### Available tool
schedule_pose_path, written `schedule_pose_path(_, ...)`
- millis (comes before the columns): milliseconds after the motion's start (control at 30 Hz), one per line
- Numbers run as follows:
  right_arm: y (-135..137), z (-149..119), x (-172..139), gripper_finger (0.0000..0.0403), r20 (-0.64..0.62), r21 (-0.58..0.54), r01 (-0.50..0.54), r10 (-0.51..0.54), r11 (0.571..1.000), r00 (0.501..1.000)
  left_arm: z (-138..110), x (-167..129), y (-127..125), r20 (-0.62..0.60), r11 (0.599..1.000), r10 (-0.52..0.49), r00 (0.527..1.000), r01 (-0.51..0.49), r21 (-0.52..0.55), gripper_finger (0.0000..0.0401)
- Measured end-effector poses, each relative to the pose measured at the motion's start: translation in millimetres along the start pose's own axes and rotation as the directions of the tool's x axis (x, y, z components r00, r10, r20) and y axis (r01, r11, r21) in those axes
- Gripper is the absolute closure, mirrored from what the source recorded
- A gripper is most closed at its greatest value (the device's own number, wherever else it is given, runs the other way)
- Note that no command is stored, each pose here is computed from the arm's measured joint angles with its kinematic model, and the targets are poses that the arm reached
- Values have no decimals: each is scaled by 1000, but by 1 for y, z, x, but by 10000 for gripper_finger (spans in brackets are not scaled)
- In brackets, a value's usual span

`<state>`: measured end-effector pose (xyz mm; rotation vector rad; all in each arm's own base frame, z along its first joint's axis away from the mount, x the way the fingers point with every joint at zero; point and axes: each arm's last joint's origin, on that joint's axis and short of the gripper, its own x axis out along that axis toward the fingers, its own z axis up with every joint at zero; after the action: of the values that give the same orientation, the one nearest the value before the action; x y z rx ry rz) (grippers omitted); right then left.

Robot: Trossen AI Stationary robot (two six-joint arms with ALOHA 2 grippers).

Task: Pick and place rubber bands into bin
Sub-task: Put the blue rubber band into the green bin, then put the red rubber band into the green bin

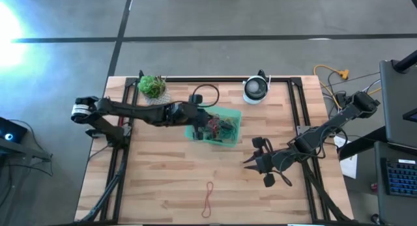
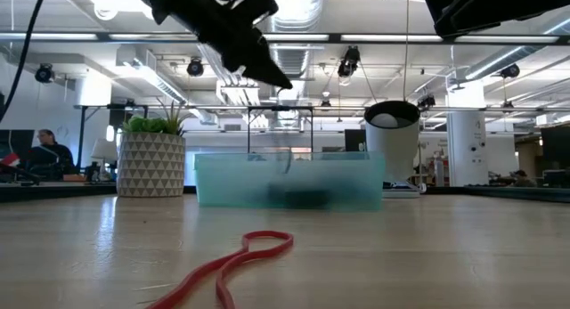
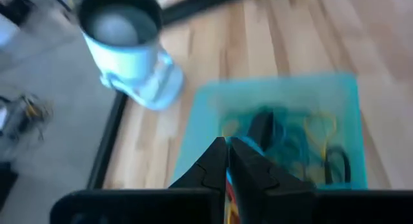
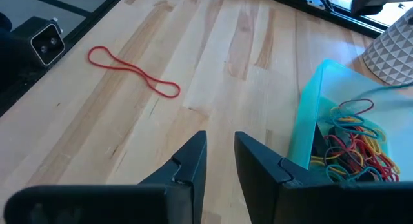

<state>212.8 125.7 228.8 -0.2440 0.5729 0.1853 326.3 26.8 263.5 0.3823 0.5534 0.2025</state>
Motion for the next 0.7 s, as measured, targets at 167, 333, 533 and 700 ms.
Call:
schedule_pose_path(167,0,-1,0,334,-1,-4,0,0,1000,1000,-13,2,2,-93,1000,-13,996,12,-10,364)
schedule_pose_path(333,0,-1,0,334,1,-6,0,0,1000,1000,-17,2,1,-117,1000,-18,993,16,-13,313)
schedule_pose_path(533,0,-2,1,334,0,-3,0,0,1000,1000,-20,-2,-15,-123,966,-257,959,251,-63,285)
schedule_pose_path(700,0,-5,1,333,-9,-7,1,-2,1000,1000,-17,-8,-47,-91,832,-547,832,530,-162,285)
